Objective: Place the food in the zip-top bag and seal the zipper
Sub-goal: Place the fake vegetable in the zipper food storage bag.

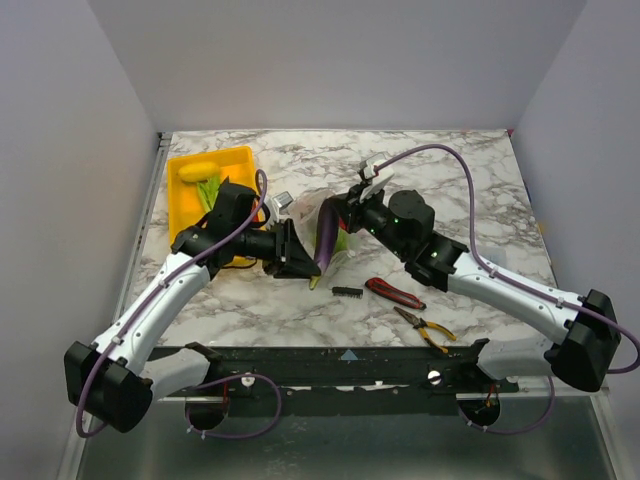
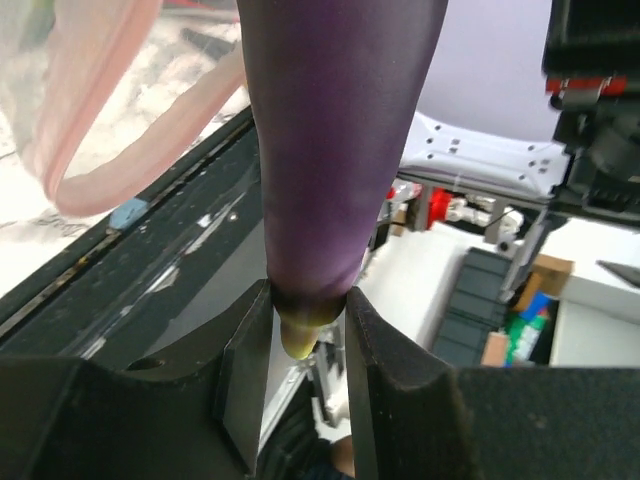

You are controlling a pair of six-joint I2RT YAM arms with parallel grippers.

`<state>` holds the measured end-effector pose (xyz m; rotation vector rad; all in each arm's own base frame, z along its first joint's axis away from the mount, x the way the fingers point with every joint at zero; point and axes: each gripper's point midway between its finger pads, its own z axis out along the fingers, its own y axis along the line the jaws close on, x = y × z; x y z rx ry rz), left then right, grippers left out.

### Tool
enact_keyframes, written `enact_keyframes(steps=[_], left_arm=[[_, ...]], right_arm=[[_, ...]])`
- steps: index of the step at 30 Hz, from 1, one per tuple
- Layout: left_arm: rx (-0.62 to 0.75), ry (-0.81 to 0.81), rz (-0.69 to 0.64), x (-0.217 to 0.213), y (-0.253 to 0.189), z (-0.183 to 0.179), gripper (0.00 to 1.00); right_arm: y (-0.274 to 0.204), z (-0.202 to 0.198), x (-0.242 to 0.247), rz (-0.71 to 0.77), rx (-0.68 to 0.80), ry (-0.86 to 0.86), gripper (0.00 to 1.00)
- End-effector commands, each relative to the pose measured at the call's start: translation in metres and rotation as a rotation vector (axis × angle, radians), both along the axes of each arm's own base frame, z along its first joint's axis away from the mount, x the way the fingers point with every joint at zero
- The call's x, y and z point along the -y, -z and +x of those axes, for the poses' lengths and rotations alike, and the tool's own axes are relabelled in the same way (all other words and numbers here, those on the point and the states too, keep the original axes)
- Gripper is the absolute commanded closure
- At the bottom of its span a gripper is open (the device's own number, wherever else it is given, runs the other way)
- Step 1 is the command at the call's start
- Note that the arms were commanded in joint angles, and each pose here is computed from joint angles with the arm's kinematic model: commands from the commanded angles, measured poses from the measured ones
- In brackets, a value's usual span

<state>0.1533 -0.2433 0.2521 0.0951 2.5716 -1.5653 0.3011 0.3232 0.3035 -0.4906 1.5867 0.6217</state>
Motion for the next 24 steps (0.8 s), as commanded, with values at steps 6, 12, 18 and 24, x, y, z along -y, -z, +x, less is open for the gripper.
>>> enact_keyframes(steps=[6,12,18,24], left_arm=[[-0.276,-0.181,-0.292,0.026,-0.027,0.037,1.00],[-0.466,-0.369,-0.418,0.029,-0.017,0.065,0.93],[-0.397,-0.502,-0.481,0.023,-0.035,0.095,0.56],[-0.274,-0.539,-0.303,0.009,-0.027,0.088,0.22]], right_arm=[[-0.021,-0.002,-0.006,0.072,0.025,-0.015,1.00],[-0.029,-0.001,0.000,0.089,0.032,0.009,1.00],[-0.025,0.008,0.004,0.090,0.010,0.068,0.99],[-0.023,0.012,0.004,0.105,-0.020,0.102,1.00]])
